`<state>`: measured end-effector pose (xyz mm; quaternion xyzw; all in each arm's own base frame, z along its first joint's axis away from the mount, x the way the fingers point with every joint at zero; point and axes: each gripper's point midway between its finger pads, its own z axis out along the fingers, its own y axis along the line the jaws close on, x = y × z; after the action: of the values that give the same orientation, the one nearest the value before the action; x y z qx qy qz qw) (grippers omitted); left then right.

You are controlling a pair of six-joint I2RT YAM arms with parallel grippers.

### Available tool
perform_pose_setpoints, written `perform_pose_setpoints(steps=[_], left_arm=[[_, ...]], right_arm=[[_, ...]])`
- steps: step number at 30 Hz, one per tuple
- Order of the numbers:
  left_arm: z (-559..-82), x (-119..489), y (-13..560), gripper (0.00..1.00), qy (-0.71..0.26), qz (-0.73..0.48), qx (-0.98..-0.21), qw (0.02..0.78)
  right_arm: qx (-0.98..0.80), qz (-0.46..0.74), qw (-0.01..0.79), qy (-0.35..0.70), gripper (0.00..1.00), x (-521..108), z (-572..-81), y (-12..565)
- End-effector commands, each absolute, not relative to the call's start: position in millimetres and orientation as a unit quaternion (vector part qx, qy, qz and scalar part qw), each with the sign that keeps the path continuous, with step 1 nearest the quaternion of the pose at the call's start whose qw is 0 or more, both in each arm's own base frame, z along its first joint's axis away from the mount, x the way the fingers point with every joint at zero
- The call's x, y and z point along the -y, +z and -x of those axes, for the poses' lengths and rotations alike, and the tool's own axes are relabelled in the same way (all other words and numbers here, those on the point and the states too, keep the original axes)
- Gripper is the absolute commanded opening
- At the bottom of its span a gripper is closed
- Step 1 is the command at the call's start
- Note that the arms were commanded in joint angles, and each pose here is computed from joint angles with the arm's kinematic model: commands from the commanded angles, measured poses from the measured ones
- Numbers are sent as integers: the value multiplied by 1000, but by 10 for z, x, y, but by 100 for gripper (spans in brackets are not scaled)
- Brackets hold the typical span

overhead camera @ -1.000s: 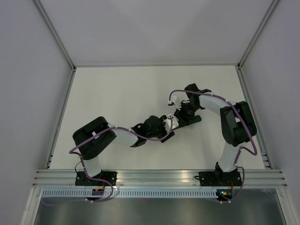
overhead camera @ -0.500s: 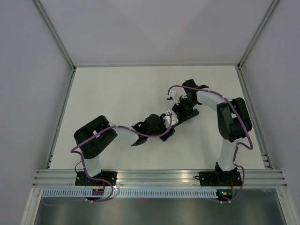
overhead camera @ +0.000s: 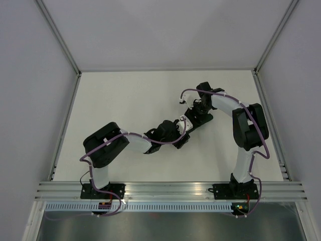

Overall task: Fold the napkin, place the utensils inside, and roll it up
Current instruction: Roll the napkin at the center of the board.

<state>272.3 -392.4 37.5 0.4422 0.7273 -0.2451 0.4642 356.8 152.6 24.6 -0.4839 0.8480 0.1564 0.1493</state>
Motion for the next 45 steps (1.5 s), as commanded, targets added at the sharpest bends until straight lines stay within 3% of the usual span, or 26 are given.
perform_pose_setpoints(steps=[1,11,21,24,34,37,45], left_arm=[[-2580,4116,384,68,-284,-440,-727,445],[-2635,4126,371,68,-272,-438,-735,440],[-2662,4163,415,68,-273,-436,-736,440],[-2664,4181,440,67,-275,-437,-735,439],[-2707,4203,424,67,-265,-438,-742,433],[-2722,4198,410,67,-260,-439,-744,432],[-2726,4226,393,66,-263,-433,-749,426]], right_arm=[[-835,482,228,138,68,-1598,-3854,641],[-834,477,246,132,73,-1556,-3897,806],[-870,391,279,114,72,-1278,-4050,1145],[-886,356,279,98,68,-1142,-4052,1179],[-915,305,247,89,36,-761,-3805,923],[-920,303,230,91,30,-724,-3734,803],[-929,298,192,106,29,-750,-3758,491]])
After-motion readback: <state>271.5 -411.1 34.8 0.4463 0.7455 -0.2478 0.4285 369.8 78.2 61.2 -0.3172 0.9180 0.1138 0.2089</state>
